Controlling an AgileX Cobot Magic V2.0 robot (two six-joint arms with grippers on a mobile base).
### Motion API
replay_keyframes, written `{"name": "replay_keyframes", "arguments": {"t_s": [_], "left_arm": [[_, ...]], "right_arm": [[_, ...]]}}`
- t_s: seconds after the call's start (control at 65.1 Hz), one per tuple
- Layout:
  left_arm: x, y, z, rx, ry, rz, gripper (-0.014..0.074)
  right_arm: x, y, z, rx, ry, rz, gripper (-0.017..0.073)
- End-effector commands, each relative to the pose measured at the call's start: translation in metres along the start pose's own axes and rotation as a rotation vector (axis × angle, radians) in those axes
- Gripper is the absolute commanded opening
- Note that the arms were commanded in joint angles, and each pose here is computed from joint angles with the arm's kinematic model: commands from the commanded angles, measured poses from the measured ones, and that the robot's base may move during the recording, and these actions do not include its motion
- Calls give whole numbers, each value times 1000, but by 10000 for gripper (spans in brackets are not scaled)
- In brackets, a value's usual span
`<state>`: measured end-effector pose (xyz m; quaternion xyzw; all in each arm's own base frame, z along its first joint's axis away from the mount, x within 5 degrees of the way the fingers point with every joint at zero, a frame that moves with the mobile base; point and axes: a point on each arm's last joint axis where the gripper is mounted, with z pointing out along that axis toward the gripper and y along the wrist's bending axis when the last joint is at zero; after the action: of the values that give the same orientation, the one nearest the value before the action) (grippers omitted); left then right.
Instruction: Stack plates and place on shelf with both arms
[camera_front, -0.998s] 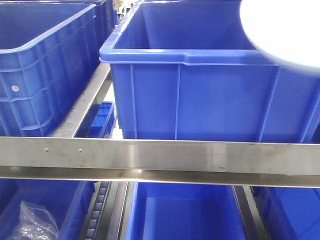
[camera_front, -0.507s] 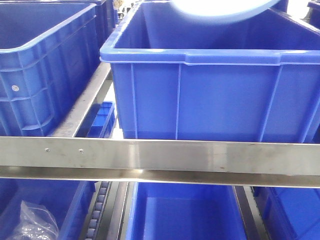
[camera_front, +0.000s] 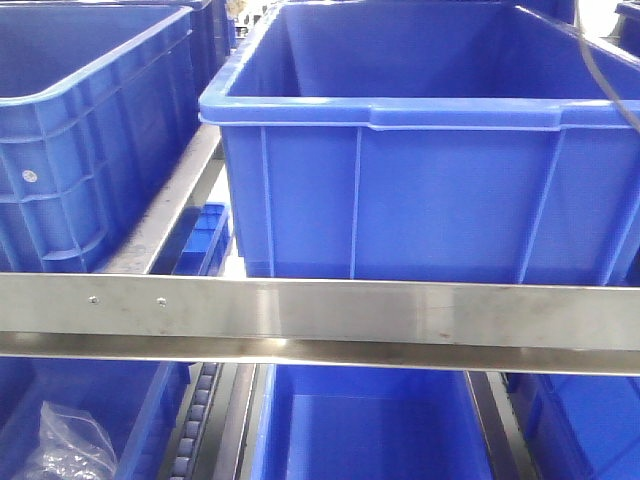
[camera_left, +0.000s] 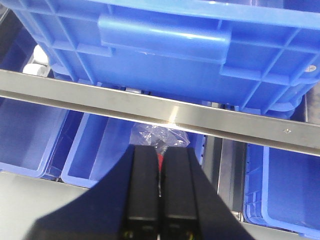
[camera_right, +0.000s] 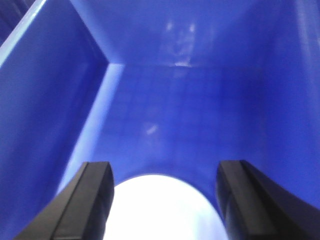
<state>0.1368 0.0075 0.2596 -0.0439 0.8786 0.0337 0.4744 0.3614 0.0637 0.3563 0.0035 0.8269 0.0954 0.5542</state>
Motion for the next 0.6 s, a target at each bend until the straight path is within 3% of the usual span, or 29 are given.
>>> {"name": "replay_keyframes", "arguments": {"t_s": [0.0,0.154,0.246,0.292,0.43,0.584], "left_arm": [[-15,-2,-4,19,-93,-4,82],[-15,-2,-4,19,-93,-4,82],[-15,-2,-4,19,-93,-4,82],[-15,-2,-4,19,-93,-4,82],[-15,-2,-4,19,-93,-4,82],[-15,-2,-4,19,-93,-4,82]], "right_arm": [[-31,4,-44,-28,-162,-5,494],[-18,-2,-95,-32,-240,-3,316],[3,-11,-146,-20,-320,3,29],[18,-17,-163,-10,-347,5,72],[58,-30,-215,40,-438,14,48],[96,-36,-245,68,-501,16,48]]}}
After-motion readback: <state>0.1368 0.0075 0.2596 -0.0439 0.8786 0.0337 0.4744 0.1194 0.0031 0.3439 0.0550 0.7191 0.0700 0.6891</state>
